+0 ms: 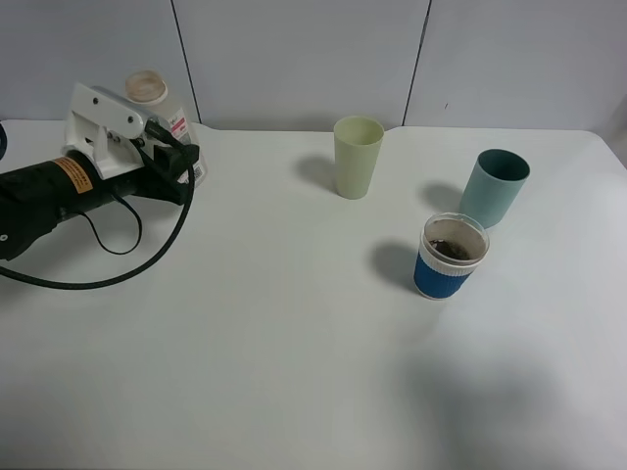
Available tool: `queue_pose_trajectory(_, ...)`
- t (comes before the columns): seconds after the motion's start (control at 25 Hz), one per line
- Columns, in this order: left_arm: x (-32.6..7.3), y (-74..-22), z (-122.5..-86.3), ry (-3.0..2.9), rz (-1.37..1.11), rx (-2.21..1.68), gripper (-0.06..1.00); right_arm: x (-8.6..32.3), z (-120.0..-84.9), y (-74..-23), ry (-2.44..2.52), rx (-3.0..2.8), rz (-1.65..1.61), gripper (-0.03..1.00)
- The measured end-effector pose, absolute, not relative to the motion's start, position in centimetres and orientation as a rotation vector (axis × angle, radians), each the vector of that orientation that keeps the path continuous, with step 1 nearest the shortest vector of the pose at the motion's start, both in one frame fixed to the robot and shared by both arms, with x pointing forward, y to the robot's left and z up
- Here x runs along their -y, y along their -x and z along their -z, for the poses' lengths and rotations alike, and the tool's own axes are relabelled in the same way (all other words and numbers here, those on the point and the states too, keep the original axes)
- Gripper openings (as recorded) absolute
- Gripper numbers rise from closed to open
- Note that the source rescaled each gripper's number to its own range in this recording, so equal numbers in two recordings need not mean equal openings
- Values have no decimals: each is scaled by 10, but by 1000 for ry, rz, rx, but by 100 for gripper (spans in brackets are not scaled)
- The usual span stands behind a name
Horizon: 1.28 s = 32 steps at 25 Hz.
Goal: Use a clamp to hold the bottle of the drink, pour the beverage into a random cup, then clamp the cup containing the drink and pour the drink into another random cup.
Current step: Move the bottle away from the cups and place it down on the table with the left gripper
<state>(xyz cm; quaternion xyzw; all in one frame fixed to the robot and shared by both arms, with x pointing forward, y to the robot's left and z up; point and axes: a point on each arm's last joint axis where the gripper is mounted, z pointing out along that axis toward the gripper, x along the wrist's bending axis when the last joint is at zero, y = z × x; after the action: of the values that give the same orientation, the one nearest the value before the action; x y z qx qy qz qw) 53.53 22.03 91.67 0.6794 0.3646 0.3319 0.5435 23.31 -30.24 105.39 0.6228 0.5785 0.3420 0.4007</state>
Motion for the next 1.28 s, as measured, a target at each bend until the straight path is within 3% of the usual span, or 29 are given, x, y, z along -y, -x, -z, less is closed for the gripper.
queue_pose_trajectory(0.6,-220,-537,-862,-1630,-710,-912,2,302,-1054,-233,-1575,-1463,-865,100)
queue_pose_trajectory(1.28,-220,-541,-845,-1618,-695,-926,2,302,-1054,-233,-1575,-1463,-865,100)
